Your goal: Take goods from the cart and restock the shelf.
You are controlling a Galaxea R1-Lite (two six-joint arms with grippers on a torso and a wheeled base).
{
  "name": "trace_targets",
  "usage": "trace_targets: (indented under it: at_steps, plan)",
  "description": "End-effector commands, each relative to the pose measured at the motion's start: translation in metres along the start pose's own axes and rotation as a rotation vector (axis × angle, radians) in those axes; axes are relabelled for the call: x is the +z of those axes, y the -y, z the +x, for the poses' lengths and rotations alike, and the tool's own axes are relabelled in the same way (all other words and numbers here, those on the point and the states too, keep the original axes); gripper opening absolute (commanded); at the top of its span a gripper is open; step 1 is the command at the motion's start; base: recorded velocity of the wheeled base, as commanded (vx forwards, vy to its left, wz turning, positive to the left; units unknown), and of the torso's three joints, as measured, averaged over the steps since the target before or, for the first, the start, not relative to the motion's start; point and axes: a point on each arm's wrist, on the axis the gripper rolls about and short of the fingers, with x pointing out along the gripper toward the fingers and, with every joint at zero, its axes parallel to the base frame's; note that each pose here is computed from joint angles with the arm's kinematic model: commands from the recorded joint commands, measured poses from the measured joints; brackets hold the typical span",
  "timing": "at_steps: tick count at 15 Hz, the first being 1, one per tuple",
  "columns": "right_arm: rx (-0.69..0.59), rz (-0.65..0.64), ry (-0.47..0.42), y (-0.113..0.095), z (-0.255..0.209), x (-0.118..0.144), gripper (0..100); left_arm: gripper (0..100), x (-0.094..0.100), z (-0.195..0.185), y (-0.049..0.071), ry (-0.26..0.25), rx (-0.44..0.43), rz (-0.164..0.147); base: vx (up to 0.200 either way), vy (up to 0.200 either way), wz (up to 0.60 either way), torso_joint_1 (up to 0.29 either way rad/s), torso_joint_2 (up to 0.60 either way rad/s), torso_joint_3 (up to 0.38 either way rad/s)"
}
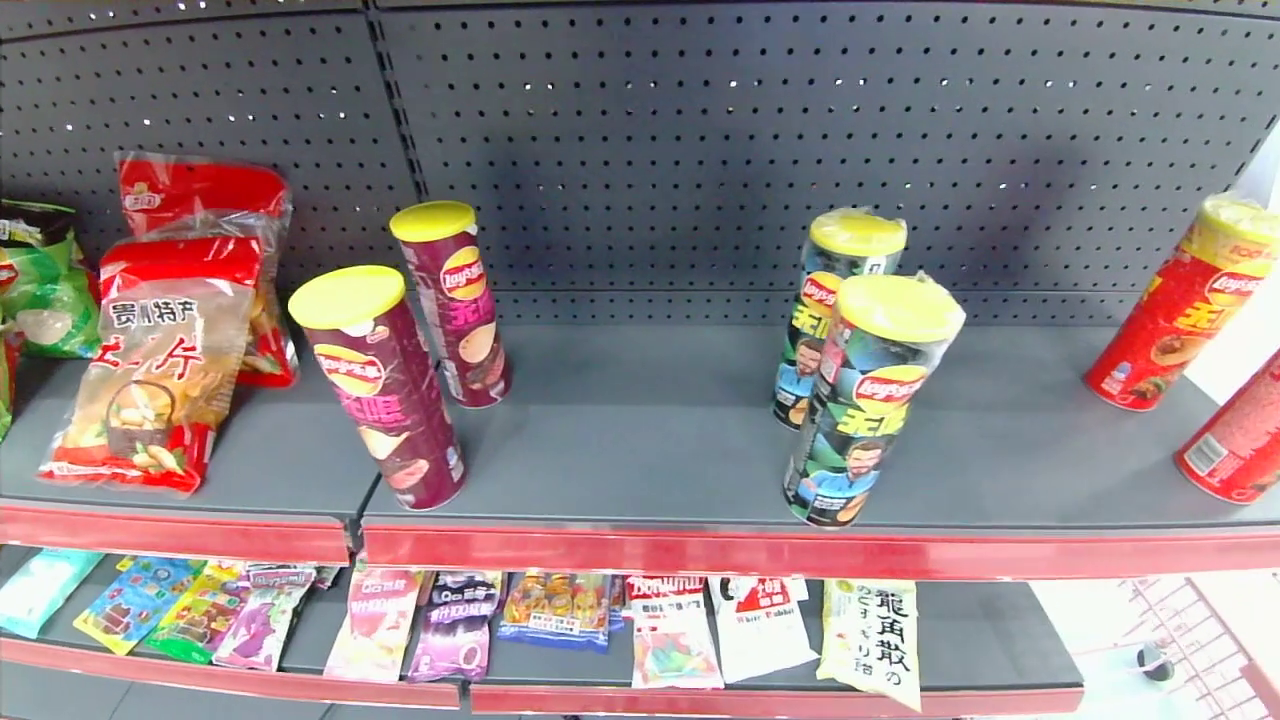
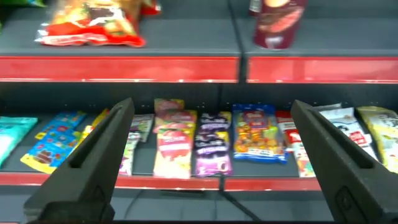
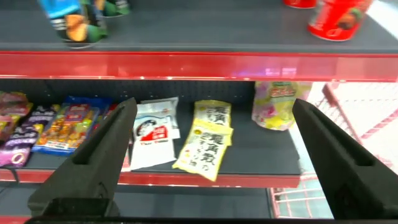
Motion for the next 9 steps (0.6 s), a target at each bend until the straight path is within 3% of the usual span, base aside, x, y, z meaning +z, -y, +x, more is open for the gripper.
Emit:
trace_targets:
  at_steps: [1, 6, 8, 9]
  plan:
    - [0.001, 0.0, 0.0, 0.0, 0.0, 0.0, 100, 100, 0.0001, 0.0001, 0.0, -0.001, 0.0, 0.0, 0.0, -0.2, 0.0, -0.002, 0.0, 0.002]
    - [0.001, 0.0, 0.0, 0.0, 0.0, 0.0, 100, 100, 0.0001, 0.0001, 0.0, -0.001, 0.0, 0.0, 0.0, 0.0, 0.0, 0.0, 0.0, 0.0]
    - [0.001, 0.001, 0.0, 0.0, 0.0, 0.0, 100, 100, 0.0001, 0.0001, 0.0, -0.001, 0.0, 0.0, 0.0, 0.0, -0.6, 0.002, 0.0, 0.0]
    - [0.001, 0.0, 0.0, 0.0, 0.0, 0.0, 100, 100, 0.0001, 0.0001, 0.0, -0.001, 0.0, 0.0, 0.0, 0.0, 0.0, 0.0, 0.0, 0.0]
